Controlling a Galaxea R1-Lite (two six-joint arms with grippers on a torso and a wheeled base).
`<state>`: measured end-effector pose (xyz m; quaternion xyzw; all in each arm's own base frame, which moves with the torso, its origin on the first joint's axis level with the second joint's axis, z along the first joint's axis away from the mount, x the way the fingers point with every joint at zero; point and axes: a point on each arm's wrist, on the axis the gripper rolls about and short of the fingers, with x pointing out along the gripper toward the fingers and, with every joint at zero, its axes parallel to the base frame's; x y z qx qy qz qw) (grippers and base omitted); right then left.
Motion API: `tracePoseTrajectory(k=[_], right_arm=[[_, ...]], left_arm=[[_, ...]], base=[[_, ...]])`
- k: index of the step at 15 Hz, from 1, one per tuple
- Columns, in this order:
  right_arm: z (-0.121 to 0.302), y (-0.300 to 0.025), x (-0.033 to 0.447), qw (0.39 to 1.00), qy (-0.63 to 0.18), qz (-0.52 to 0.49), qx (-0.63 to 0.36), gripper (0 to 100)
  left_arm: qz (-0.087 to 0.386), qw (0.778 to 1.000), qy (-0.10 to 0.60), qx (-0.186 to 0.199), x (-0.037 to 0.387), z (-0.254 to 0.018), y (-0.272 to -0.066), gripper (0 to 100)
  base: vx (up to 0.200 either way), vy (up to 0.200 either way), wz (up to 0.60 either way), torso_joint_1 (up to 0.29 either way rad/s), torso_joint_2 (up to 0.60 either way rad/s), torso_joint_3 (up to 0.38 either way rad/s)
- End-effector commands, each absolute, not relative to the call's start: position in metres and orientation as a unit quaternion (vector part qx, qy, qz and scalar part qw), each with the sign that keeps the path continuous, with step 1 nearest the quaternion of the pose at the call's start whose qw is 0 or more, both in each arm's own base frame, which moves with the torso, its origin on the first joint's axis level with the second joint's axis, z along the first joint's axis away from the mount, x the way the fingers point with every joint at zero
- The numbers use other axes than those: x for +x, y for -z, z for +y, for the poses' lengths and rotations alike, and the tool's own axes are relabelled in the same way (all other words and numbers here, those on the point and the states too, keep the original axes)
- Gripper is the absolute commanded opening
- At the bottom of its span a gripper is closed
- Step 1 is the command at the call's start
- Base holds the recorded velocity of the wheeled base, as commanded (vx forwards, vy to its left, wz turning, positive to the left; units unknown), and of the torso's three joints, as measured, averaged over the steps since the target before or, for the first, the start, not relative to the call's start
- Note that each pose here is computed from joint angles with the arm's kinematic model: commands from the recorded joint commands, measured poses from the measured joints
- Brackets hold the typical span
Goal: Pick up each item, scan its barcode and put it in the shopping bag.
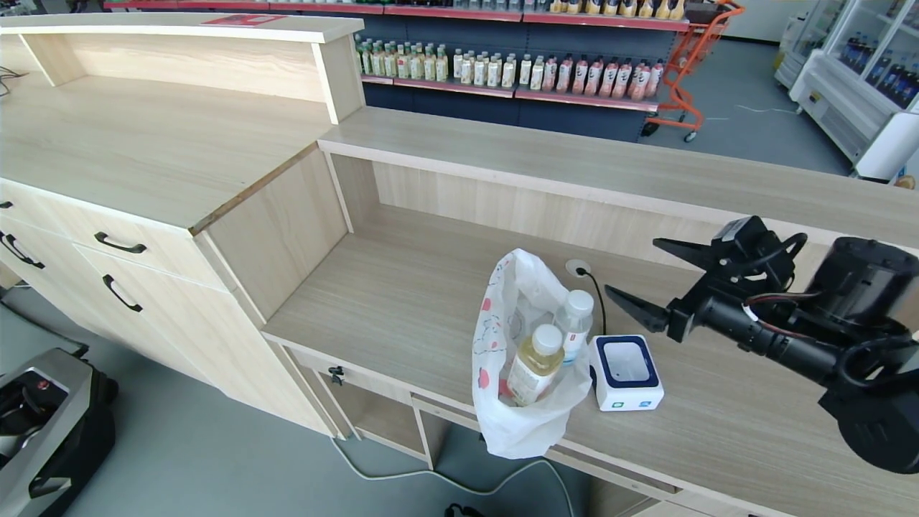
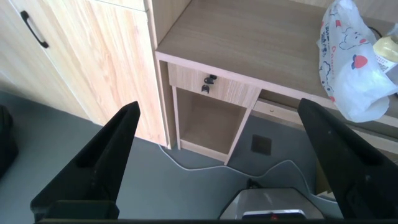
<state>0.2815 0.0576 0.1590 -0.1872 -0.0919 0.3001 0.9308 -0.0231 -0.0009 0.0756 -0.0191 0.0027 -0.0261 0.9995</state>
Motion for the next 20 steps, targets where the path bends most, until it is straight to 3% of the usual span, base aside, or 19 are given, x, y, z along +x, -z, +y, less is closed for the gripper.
tracePoseTrajectory(k=[1, 4, 12, 17, 20], right_arm=[[0.02, -0.188, 0.243, 0.933, -0.231, -0.115, -0.252, 100], [-0.004, -0.195, 0.233, 0.938, -0.179, -0.105, -0.277, 100], [-0.037, -0.207, 0.203, 0.974, -0.007, -0.026, -0.223, 100], [-0.03, -0.174, 0.162, 0.995, 0.023, 0.028, -0.09, 100], [-0.022, -0.142, 0.111, 0.995, 0.034, 0.047, -0.08, 100]], left_arm=[[0.003, 0.999, 0.026, -0.019, -0.023, -0.001, -0.076, 100], [0.003, 0.999, 0.026, -0.019, -0.023, -0.001, -0.076, 100], [0.003, 0.999, 0.026, -0.019, -0.023, -0.001, -0.076, 100], [0.003, 0.999, 0.026, -0.019, -0.023, -0.001, -0.076, 100], [0.003, 0.999, 0.026, -0.019, -0.023, -0.001, -0.076, 100]], base=[[0.0, 0.0, 0.0, 0.0, 0.0, 0.0], [0.0, 0.0, 0.0, 0.0, 0.0, 0.0], [0.0, 0.0, -0.6, 0.002, 0.0, 0.002], [0.0, 0.0, -0.12, 0.001, 0.0, 0.0], [0.0, 0.0, 0.0, 0.0, 0.0, 0.0]])
